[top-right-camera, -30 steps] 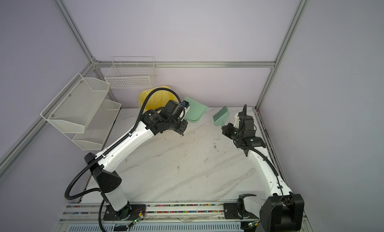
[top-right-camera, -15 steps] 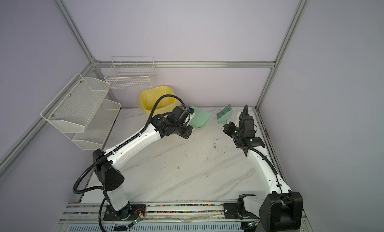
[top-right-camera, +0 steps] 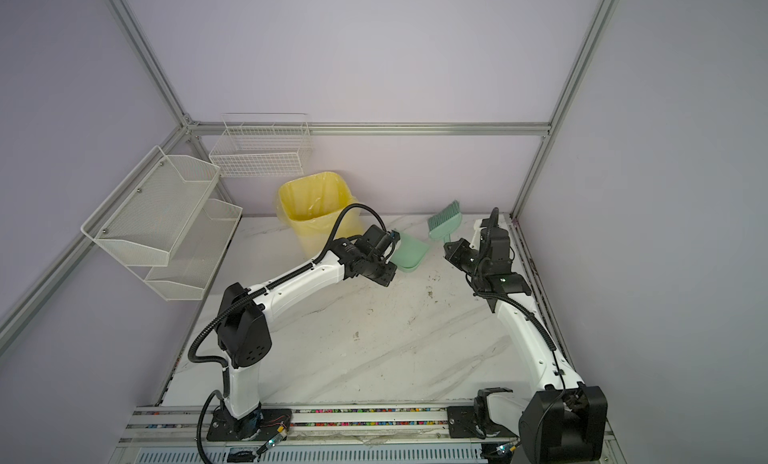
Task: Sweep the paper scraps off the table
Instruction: 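Bring dustpan toward the brush with left while right lowers the brush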
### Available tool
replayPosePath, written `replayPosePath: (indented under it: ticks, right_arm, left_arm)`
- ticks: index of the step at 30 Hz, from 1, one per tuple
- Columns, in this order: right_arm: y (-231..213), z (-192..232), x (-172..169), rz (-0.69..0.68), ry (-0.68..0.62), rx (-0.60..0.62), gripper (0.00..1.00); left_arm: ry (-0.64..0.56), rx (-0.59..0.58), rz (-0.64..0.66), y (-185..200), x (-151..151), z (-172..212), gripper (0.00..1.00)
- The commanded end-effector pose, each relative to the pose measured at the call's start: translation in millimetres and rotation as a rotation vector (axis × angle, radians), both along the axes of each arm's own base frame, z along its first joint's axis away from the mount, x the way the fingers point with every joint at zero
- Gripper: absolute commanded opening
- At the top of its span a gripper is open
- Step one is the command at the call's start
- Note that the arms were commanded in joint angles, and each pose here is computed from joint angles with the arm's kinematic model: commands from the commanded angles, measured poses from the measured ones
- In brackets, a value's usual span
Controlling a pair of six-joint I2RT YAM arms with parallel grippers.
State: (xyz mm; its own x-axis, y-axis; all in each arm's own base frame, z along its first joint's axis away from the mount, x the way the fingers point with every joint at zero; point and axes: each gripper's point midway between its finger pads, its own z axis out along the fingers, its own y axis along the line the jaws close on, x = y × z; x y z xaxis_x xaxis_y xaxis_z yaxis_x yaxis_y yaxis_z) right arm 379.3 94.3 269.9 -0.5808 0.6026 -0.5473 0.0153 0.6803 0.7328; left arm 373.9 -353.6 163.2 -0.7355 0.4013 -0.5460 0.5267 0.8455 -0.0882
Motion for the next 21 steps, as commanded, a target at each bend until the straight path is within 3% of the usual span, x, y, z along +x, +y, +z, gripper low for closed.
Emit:
replayPosePath:
  ticks: [1, 21]
  right_arm:
    - [5.5, 19.0, 4.4, 0.019, -0.075, 0.064, 0.00]
    - [22.1, -60.1, 19.0, 0.071, 0.041, 0.159, 0.00]
  left_arm:
    - [-0.029, -0.043, -0.006, -11.4, 8.0, -2.8, 0.10]
    - [-0.037, -0.026, -0.003, -40.8, 51.8, -44.5, 0.10]
